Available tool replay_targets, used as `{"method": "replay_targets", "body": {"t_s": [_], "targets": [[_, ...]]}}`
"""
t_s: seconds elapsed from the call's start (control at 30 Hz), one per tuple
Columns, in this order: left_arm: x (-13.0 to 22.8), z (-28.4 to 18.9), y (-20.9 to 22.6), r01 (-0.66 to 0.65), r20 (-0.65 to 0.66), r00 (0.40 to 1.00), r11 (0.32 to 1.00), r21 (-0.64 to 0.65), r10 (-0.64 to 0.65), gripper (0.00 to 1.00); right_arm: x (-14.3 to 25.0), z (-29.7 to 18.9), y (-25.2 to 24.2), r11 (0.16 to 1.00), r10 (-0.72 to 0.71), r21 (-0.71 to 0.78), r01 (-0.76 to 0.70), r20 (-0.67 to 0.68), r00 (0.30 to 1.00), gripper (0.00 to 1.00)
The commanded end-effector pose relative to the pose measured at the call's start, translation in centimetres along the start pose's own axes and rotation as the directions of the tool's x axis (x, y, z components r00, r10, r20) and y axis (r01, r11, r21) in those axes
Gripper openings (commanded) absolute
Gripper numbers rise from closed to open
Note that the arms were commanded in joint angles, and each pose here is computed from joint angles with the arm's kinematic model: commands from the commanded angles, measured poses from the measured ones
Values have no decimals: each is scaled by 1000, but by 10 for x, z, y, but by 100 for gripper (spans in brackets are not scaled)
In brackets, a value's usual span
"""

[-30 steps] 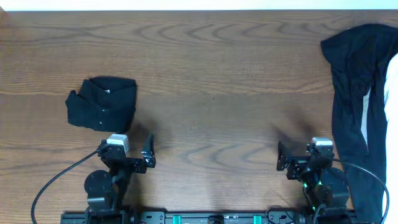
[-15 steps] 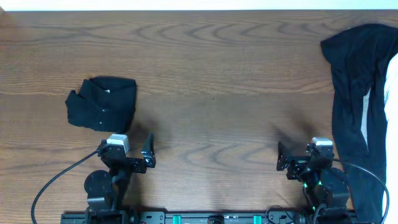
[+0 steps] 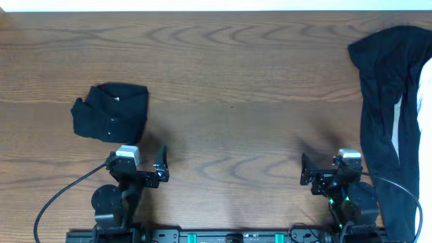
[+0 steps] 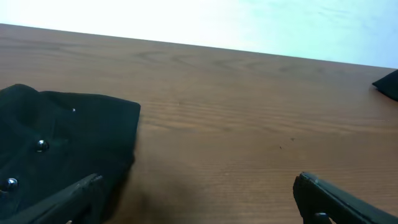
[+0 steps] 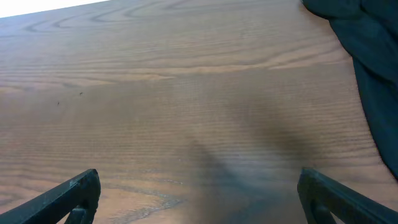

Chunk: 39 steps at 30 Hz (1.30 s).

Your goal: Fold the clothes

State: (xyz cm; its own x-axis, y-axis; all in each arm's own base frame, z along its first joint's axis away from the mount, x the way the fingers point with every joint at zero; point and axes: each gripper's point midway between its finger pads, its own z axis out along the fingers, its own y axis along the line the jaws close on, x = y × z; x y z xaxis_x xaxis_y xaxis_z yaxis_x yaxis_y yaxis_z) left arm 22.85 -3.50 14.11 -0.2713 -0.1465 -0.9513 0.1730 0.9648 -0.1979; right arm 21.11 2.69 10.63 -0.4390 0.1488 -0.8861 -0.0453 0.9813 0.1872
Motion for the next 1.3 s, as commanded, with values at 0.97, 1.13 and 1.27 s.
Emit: {"method": "replay_targets", "body": {"t_s": [0.97,1.13,1.27], "targets": [[-137,-18,-62,288,-96,957,937,198,-274,98,-168,-38,94,912,104,-410,-25,171,980,99],[-147,10,-56,313,-355,897,946,87,-264,98,-178,8,88,944,109,-300,-134,-99,989,99],[-155,24,-53,303,-517,821,952,34,-243,98,-176,42,78,976,22,-196,-94,-341,940,99]]}}
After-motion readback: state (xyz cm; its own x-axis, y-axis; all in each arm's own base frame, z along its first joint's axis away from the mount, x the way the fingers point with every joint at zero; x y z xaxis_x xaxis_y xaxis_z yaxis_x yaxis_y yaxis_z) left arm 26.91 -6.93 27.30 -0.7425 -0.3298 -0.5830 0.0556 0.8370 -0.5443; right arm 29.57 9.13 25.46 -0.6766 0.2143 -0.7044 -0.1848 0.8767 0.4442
